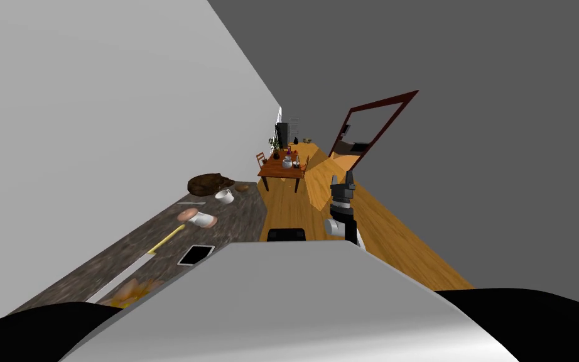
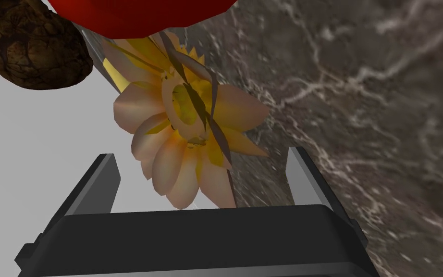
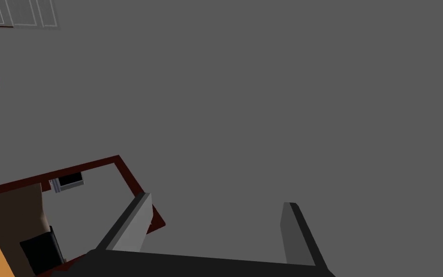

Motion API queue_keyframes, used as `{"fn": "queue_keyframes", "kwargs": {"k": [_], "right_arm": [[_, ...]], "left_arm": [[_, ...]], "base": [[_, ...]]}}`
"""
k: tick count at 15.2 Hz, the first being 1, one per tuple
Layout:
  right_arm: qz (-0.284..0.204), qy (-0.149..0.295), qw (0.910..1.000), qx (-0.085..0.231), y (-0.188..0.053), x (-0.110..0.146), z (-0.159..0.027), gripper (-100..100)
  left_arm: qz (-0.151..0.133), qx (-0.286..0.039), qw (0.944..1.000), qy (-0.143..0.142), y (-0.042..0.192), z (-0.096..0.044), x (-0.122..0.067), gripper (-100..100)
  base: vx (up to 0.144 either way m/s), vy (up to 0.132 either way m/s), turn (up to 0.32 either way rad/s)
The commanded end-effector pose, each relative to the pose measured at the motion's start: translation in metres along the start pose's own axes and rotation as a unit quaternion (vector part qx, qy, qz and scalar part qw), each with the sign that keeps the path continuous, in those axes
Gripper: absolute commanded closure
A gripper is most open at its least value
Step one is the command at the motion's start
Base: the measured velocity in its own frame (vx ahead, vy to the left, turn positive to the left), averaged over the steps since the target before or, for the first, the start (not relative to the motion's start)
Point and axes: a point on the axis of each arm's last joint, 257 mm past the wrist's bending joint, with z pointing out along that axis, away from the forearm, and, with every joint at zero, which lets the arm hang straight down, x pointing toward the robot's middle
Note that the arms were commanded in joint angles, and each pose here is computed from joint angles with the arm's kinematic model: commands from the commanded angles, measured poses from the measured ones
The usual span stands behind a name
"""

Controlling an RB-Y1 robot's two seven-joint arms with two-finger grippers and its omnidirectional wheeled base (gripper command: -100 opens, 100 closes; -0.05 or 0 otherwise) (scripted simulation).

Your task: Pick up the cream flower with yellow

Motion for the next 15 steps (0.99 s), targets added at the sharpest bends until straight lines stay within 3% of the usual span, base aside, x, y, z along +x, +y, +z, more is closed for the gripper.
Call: {"fn": "queue_keyframes", "kwargs": {"k": [1, 2, 6, 9, 11, 12, 14, 15], "right_arm": [[0.000, 0.000, 1.0000, 0.000, 0.000, 0.000, 0.000, 0], [0.000, 0.000, 1.0000, 0.000, 0.000, 0.000, 0.000, 0], [0.000, 0.000, 1.0000, 0.000, 0.000, 0.000, 0.000, 0], [0.000, 0.000, 1.0000, 0.000, 0.000, 0.000, 0.000, 0], [0.000, 0.000, 1.0000, 0.000, 0.000, 0.000, 0.000, 0], [0.000, 0.000, 1.0000, 0.000, 0.000, 0.000, 0.000, 0], [0.000, 0.000, 1.0000, 0.000, 0.000, 0.000, 0.000, 0], [0.000, 0.000, 1.0000, 0.000, 0.000, 0.000, 0.000, 0]], "left_arm": [[0.000, 0.000, 1.0000, 0.000, 0.000, 0.000, 0.000, -100], [-0.001, -0.001, 1.0000, 0.000, 0.000, 0.000, 0.000, 100], [0.000, -0.001, 1.0000, 0.000, 0.000, 0.000, 0.000, 100], [0.023, -0.005, 0.9996, 0.015, 0.002, -0.013, 0.008, 100], [0.018, 0.004, 0.9997, 0.016, -0.001, -0.010, 0.011, 100], [0.033, -0.002, 0.9992, 0.024, 0.001, -0.018, 0.015, 100], [0.025, 0.008, 0.9994, 0.022, -0.003, -0.015, 0.017, 100], [0.039, 0.001, 0.9988, 0.031, 0.001, -0.023, 0.022, 100]], "base": [[-0.017, -0.020, -0.004], [-0.007, -0.008, 0.002], [0.000, 0.000, 0.000], [0.045, 0.054, 0.091], [0.053, 0.056, 0.054], [0.058, 0.052, 0.063], [0.049, 0.041, 0.047], [0.039, 0.039, 0.058]]}}
